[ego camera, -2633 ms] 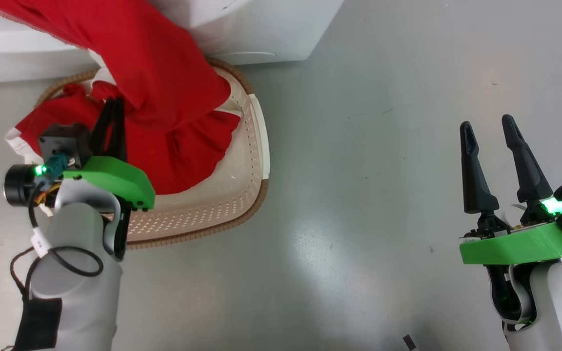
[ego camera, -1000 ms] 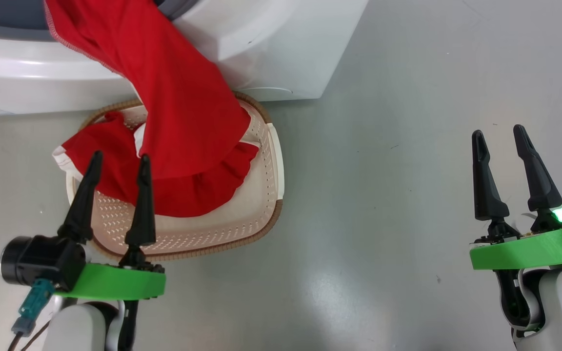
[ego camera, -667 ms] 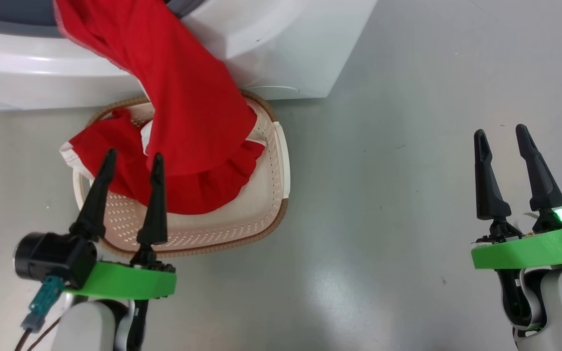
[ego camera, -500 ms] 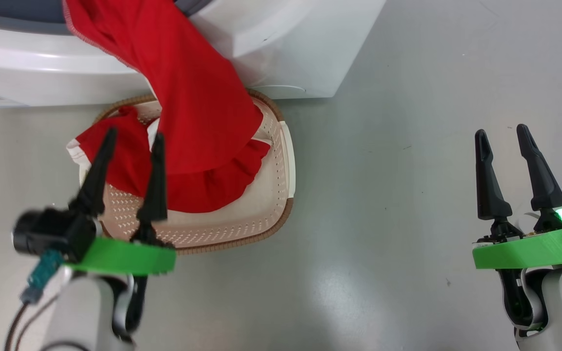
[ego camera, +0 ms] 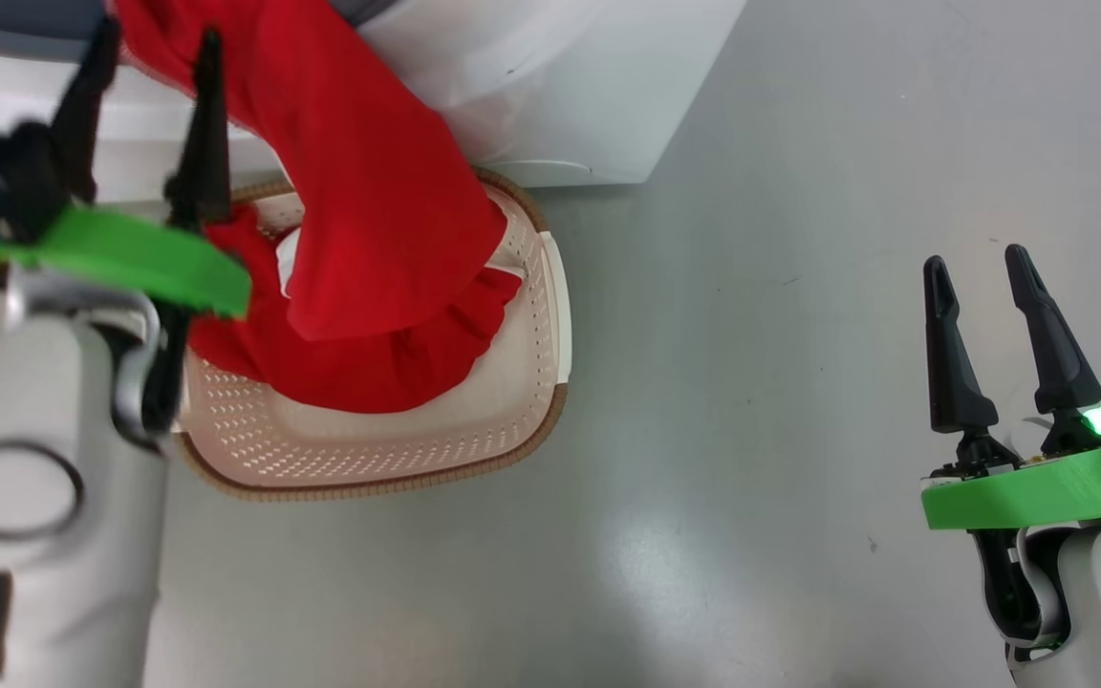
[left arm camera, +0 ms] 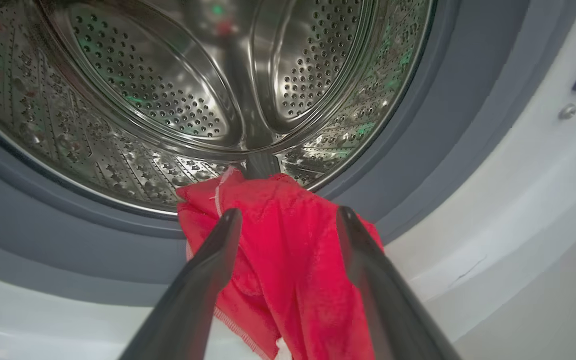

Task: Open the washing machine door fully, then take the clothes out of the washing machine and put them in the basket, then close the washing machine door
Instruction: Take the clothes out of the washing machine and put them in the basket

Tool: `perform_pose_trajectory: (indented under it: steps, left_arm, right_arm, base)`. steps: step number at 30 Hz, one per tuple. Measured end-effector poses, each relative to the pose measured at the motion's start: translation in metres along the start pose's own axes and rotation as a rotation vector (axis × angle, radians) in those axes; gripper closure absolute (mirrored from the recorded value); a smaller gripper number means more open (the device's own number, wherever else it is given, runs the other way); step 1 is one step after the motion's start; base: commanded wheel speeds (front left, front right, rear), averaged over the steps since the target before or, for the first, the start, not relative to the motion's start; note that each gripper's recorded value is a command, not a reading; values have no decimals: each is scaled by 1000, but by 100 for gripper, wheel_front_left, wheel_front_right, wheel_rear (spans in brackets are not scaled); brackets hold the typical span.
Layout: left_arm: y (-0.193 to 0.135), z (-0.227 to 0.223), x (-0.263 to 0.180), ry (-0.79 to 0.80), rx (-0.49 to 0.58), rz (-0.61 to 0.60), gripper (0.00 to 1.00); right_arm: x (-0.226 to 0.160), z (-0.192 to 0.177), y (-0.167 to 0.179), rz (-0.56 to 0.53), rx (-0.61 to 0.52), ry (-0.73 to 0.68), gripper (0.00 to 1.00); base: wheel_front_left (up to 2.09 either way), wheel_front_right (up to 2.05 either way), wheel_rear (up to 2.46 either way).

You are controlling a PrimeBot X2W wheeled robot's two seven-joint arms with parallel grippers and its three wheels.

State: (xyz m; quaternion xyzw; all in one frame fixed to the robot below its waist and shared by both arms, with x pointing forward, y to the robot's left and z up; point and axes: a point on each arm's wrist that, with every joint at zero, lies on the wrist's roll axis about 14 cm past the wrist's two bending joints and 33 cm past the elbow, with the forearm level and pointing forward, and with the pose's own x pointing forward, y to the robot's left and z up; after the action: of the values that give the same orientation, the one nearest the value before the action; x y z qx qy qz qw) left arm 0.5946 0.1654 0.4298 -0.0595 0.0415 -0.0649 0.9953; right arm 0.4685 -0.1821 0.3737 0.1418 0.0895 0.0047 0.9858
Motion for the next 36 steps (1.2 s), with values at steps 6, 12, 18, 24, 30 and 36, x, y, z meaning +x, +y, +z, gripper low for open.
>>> perform_pose_trajectory:
  steps: [6, 12, 18, 24, 30, 36]
  left_arm:
    - [9, -3, 31, 81, 14, 2, 0]
    - [13, -7, 57, 136, 0, 15, 0]
    - [14, -35, 65, 267, -25, 27, 0]
    - [9, -51, 70, 331, -56, 21, 0]
    - [11, -59, 73, 354, -59, 21, 0]
    - [5, -67, 72, 371, -77, 11, 65]
  right_arm:
    - [1, -8, -4, -8, -1, 18, 0]
    - [2, -14, -5, -12, -1, 32, 0]
    - [1, -17, -8, -18, -4, 40, 0]
    - [-1, -19, -11, -26, -5, 48, 0]
    - [-3, -20, -15, -38, -8, 53, 0]
    - [1, -15, -14, -38, -7, 33, 0]
  base:
    - [0, 0, 0]
    - [0, 0, 0]
    - [0, 0, 0]
    - [0, 0, 0]
    - [0, 0, 0]
    - [0, 0, 0]
